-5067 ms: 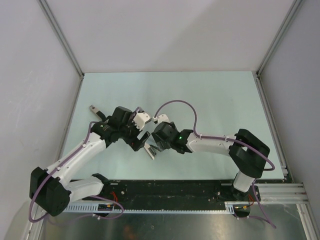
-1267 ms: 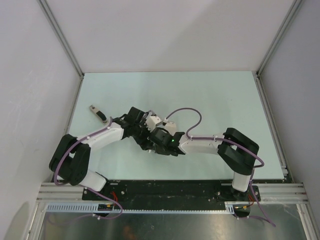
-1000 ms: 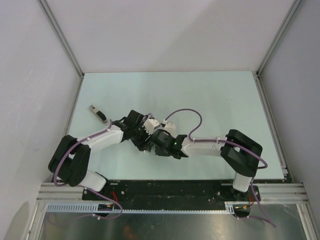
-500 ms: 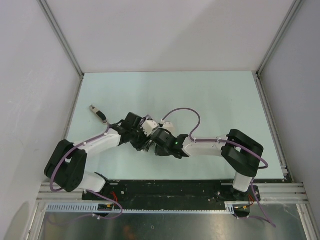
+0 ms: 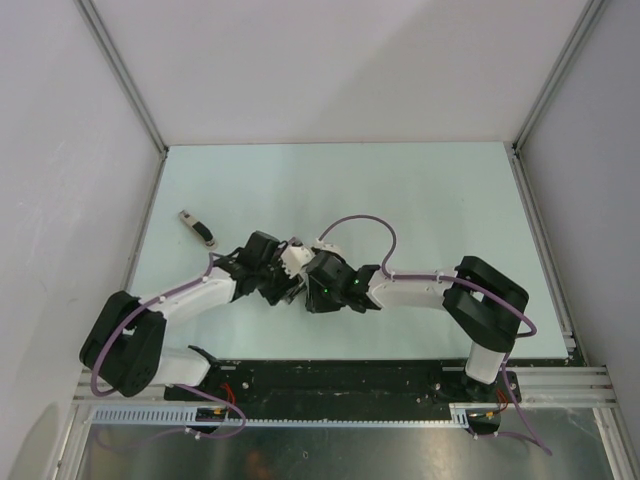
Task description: Unload the staples from the stapler
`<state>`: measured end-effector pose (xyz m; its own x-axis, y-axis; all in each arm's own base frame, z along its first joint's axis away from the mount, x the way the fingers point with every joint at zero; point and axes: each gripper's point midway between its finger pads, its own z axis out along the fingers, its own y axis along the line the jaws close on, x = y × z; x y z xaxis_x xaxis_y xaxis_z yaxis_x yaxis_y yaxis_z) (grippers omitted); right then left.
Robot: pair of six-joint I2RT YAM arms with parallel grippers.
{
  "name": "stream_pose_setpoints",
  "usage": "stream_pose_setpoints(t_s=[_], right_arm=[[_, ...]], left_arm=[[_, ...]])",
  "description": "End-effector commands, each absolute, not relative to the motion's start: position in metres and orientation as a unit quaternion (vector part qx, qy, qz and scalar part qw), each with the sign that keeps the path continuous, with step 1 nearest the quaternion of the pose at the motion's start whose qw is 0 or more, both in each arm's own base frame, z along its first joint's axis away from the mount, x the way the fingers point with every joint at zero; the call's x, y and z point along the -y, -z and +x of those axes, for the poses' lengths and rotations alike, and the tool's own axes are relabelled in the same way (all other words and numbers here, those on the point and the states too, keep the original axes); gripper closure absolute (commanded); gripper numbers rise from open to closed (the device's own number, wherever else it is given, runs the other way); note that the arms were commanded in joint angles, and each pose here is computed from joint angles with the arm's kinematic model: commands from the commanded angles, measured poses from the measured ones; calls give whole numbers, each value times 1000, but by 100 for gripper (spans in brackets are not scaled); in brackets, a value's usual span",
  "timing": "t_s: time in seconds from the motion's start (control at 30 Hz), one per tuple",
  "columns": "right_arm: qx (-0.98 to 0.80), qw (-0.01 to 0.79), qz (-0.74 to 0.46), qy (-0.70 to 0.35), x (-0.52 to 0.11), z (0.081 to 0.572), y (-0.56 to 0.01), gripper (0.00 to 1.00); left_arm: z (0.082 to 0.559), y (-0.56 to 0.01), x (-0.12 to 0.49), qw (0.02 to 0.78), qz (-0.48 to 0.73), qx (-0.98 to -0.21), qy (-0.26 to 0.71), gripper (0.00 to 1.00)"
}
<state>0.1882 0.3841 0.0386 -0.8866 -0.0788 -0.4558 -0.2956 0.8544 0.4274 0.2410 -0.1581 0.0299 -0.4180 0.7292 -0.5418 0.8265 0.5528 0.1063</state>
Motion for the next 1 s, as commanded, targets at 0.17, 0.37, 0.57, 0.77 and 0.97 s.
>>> stream_pose_setpoints(t_s=[0.17,0.37,0.57,0.77,0.97], right_arm=[[-905,218,-172,-323,-414,179,-65,100],[-908,213,-169,-319,-412,179,-61,100],[-909,214,-176,-312,-409,180,-59,100],[-902,217,-197,-317,-408,180,-63,100],[-887,235,-226,-327,-413,180,-73,100]], left_arm=[[193,6,114,174,508,-843,44,38],[192,-5,123,185,512,-836,66,37],[177,12,118,140,530,-833,77,61],[174,20,112,120,543,-828,67,90],[194,-3,114,175,541,-822,41,100]])
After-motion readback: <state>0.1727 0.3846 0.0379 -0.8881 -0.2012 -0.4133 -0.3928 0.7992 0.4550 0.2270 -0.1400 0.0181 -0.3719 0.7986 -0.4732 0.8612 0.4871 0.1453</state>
